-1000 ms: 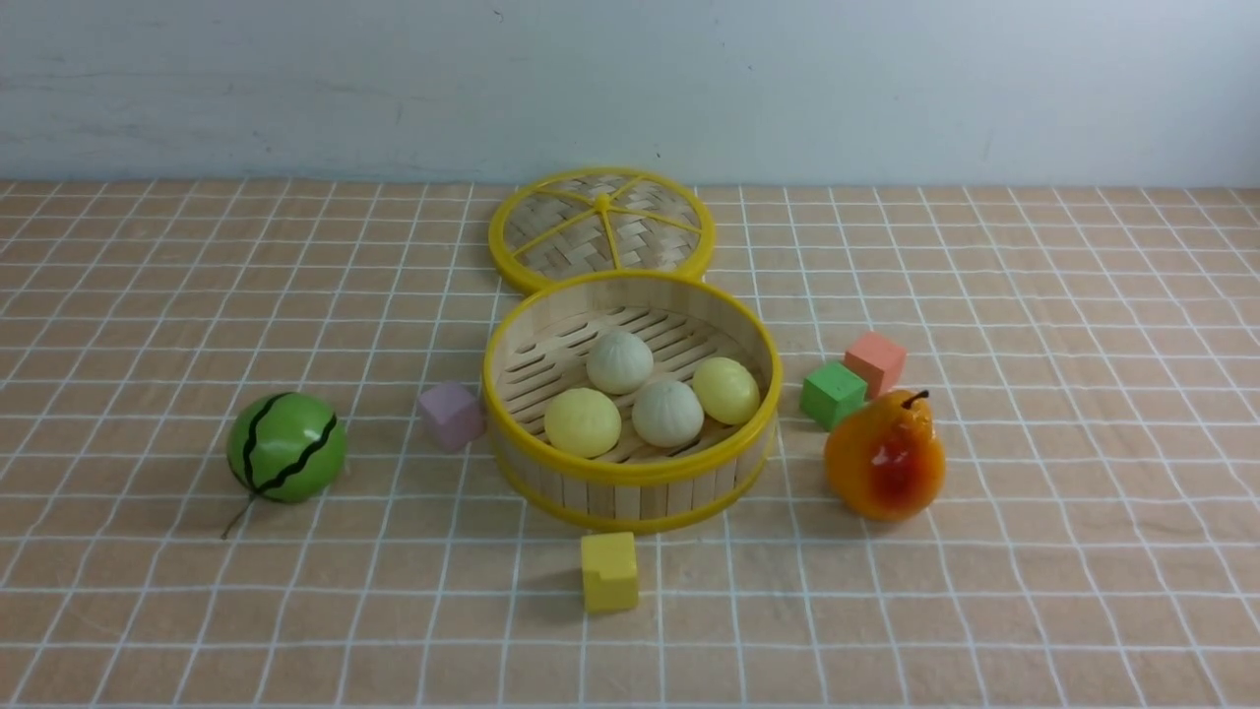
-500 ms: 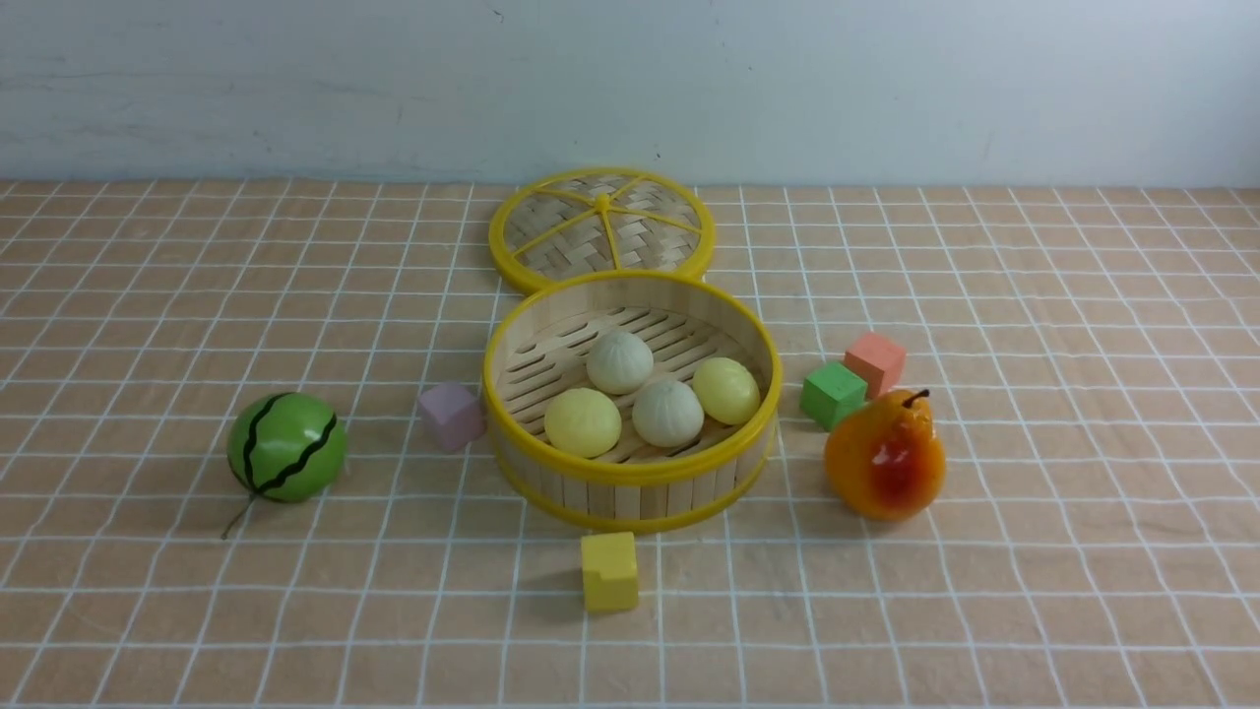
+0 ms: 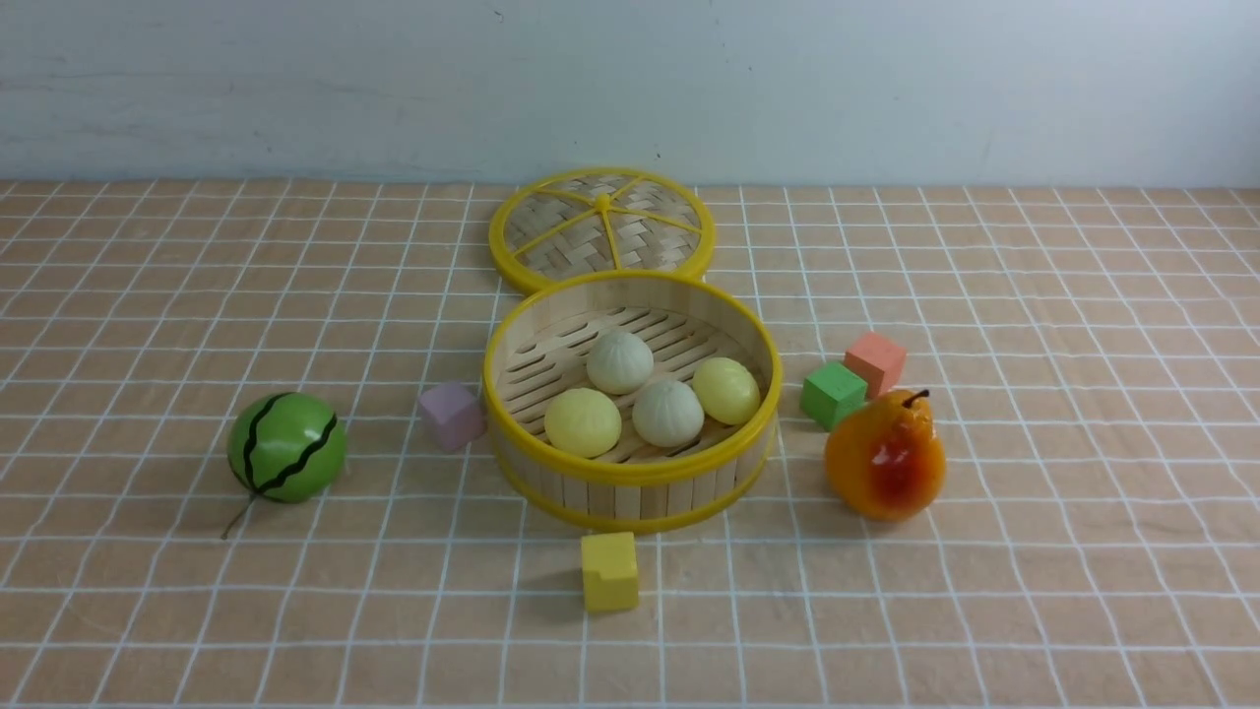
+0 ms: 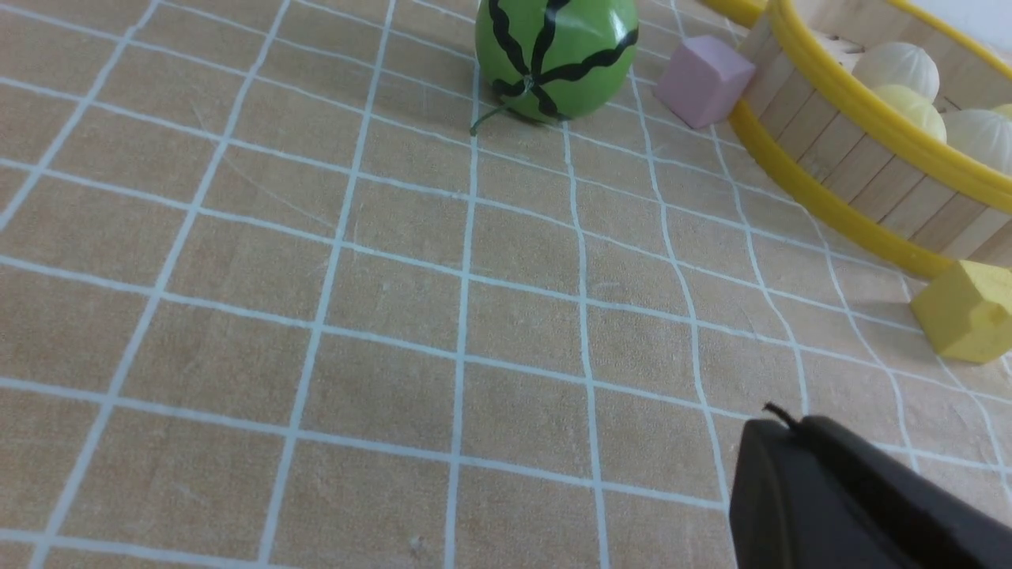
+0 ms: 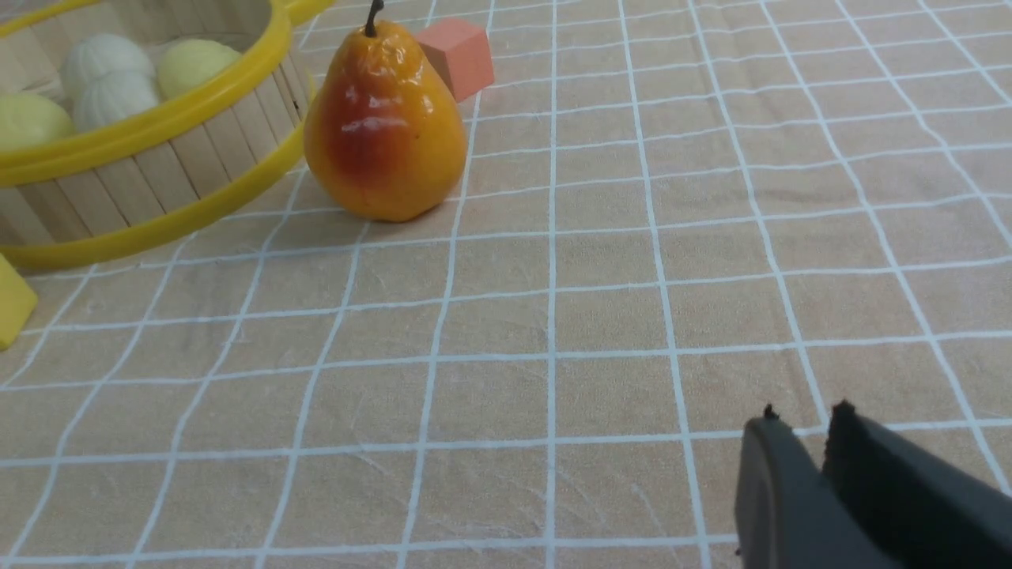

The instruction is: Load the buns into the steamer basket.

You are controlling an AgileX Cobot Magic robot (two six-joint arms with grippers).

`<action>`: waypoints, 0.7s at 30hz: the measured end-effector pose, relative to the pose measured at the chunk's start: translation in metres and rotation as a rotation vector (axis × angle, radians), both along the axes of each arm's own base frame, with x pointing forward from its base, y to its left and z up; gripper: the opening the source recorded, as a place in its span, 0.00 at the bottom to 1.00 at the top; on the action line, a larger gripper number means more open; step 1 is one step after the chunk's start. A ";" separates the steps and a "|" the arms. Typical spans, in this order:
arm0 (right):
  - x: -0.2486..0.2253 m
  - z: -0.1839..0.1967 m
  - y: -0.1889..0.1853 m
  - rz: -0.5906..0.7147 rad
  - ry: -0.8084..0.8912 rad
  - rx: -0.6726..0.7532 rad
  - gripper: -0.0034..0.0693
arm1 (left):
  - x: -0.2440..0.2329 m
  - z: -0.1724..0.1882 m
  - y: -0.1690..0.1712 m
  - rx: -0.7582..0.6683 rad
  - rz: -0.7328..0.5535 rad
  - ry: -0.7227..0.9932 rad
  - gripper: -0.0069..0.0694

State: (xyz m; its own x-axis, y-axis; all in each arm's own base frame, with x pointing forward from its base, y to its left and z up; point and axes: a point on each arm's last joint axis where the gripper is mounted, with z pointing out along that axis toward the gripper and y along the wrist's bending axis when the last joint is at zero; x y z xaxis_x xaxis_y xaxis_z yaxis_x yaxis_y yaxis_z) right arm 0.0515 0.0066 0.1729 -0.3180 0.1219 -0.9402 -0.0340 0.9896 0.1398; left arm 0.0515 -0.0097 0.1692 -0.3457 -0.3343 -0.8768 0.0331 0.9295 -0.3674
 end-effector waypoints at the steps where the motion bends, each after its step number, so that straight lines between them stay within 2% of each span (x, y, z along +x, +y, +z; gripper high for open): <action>1: 0.000 0.000 0.000 0.000 0.000 0.000 0.18 | 0.000 0.000 0.000 0.000 0.000 0.000 0.07; 21: 0.000 0.000 0.000 0.000 0.000 0.000 0.21 | 0.000 0.000 0.000 0.000 0.003 0.000 0.09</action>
State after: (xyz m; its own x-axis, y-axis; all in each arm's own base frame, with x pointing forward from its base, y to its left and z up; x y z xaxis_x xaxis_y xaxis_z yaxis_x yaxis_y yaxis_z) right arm 0.0515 0.0066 0.1729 -0.3180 0.1219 -0.9402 -0.0340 0.9896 0.1398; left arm 0.0516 -0.0095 0.1692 -0.3449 -0.3352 -0.8768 0.0307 0.9296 -0.3674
